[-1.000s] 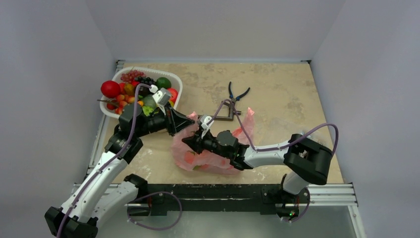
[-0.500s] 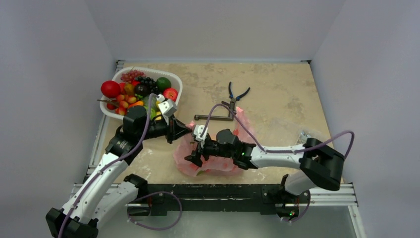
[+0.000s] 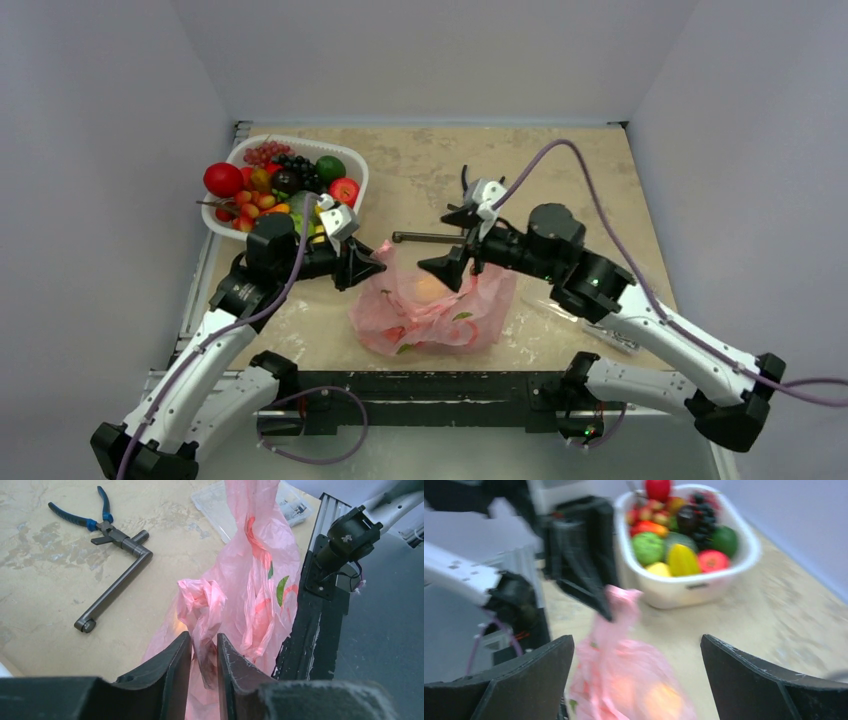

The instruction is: Place the fake fruits into the plastic bag and tie a complex knot

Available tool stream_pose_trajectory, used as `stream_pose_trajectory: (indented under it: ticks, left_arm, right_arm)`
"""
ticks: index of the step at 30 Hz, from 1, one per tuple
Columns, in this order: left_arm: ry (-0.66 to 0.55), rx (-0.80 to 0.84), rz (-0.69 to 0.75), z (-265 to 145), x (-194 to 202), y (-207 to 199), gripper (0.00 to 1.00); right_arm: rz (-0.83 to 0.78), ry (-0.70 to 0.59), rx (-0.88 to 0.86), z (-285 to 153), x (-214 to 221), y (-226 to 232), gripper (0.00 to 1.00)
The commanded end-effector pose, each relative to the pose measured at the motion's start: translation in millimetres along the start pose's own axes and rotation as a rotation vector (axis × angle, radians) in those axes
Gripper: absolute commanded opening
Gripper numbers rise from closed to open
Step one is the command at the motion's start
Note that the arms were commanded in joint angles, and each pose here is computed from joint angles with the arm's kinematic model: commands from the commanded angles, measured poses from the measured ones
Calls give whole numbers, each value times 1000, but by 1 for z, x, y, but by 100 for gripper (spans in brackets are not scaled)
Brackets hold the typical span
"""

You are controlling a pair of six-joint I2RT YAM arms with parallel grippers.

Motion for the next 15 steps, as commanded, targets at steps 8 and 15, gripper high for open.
stream_pose_trajectory:
  ticks: [8, 15]
  left_arm:
    - [-10, 21, 108, -13, -19, -8, 42]
    - [-8, 15, 120, -13, -23, -7, 54]
  right_arm:
    - [104, 224, 320, -99, 30, -36, 99]
    - [82, 231, 430, -93, 41, -66, 99]
Point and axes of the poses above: each gripper's point midway between its finger pads, its own z axis out along the fingers, its own y axis along the line the jaws close on, x = y × z, the point moved 9 cm from there along -z, back along the fingers, and after that the axes turned 1 degree about z, right-handed, at the moved point
